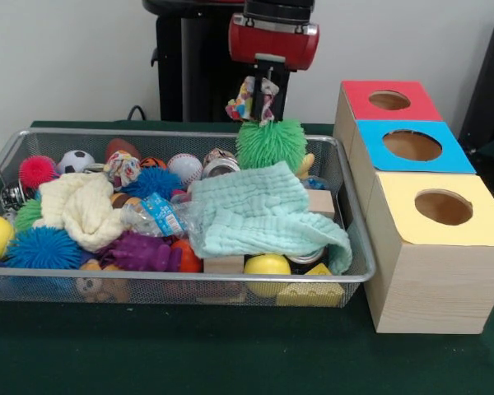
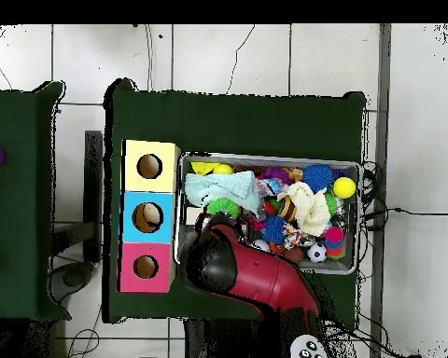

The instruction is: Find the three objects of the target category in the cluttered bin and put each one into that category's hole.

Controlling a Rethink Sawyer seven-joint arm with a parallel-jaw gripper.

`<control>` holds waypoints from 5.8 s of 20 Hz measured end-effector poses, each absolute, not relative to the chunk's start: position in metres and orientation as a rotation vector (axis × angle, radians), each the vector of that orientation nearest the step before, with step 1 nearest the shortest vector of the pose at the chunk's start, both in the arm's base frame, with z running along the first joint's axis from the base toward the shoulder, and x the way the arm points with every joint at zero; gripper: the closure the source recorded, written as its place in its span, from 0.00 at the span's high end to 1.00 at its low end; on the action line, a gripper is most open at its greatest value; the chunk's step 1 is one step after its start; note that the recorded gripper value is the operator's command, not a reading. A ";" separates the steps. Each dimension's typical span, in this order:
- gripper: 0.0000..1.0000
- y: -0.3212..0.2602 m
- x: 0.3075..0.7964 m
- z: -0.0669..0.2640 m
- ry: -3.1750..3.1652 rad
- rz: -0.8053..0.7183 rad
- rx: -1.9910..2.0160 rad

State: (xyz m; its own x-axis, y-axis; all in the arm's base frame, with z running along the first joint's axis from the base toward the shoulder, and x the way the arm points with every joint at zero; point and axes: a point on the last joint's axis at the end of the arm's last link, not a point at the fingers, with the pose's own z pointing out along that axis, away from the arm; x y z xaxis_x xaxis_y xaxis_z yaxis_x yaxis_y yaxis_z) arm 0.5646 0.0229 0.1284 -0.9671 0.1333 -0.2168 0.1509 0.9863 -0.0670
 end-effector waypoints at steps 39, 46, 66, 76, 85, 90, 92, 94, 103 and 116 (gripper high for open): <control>1.00 -0.076 0.536 0.061 2.900 -0.119 0.341; 1.00 -0.088 0.525 0.050 2.924 -0.111 0.339; 1.00 -0.063 0.495 0.003 2.933 -0.097 0.160; 1.00 -0.075 0.485 -0.001 2.944 -0.098 0.138; 1.00 -0.092 0.484 0.006 2.928 -0.113 0.151; 1.00 -0.094 0.487 0.010 2.917 -0.119 0.150; 1.00 -0.094 0.487 0.010 2.917 -0.119 0.150; 1.00 -0.093 0.487 0.010 2.918 -0.119 0.150; 0.00 -0.088 0.483 0.005 2.919 -0.114 0.107; 0.00 -0.069 0.483 -0.001 2.879 -0.112 0.056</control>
